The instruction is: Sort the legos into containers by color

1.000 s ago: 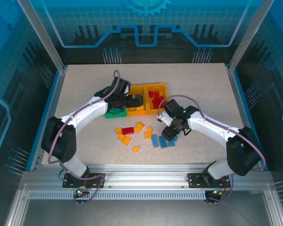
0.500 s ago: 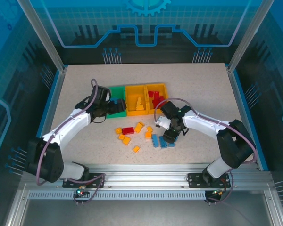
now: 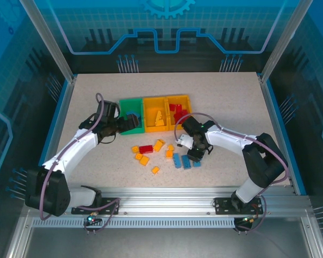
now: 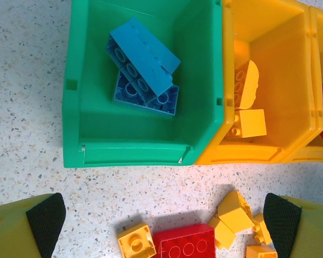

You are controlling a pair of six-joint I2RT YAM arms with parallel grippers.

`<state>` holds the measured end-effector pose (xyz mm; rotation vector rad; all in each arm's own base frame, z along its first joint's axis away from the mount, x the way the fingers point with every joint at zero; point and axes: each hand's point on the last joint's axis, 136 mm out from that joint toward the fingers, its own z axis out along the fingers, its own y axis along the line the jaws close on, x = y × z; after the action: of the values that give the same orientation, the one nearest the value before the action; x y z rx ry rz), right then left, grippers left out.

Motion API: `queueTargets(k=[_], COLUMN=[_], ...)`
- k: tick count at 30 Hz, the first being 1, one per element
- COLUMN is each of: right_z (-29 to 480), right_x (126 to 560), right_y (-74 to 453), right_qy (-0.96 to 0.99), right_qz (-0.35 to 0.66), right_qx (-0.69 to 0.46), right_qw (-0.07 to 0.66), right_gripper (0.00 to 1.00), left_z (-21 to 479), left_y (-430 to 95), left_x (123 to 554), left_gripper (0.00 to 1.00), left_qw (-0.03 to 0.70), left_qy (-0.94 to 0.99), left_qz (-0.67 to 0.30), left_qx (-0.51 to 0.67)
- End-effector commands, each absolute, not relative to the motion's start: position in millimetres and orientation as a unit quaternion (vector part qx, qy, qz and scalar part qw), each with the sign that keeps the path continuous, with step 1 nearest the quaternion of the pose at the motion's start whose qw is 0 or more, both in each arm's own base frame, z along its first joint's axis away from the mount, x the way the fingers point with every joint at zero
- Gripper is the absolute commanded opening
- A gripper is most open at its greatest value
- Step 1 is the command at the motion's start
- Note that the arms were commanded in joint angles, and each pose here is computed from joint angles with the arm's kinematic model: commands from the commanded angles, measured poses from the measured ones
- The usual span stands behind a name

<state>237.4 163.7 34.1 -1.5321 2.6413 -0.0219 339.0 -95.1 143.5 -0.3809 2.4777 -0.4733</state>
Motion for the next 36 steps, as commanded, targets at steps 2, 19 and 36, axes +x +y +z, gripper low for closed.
queueTargets(k=[2,19,36], right_z=[33.5,180.4,170.3], right_x=[237.6,318.7,417.4], right_y=[157.8,273.8,419.4], right_qy=[0.863,0.883,0.903], right_qz=[-0.030,0.216,0.360], right_qx=[-0.503,-0.323,-0.165], right_qw=[0.038,0.264,0.164], right_gripper=[0.25,0.24,0.21], left_z=[138.4,122.2,95.1], left_y=[-92.1,-63.8,-37.8], left_x=[329.7,318.7,294.3], left_gripper=[0.99,0.99,0.99], left_qw=[0.278,0.286,0.274], left_qy=[0.930,0.922,0.916], left_qz=[-0.182,-0.150,-0.132], left_qx=[-0.155,-0.212,-0.262])
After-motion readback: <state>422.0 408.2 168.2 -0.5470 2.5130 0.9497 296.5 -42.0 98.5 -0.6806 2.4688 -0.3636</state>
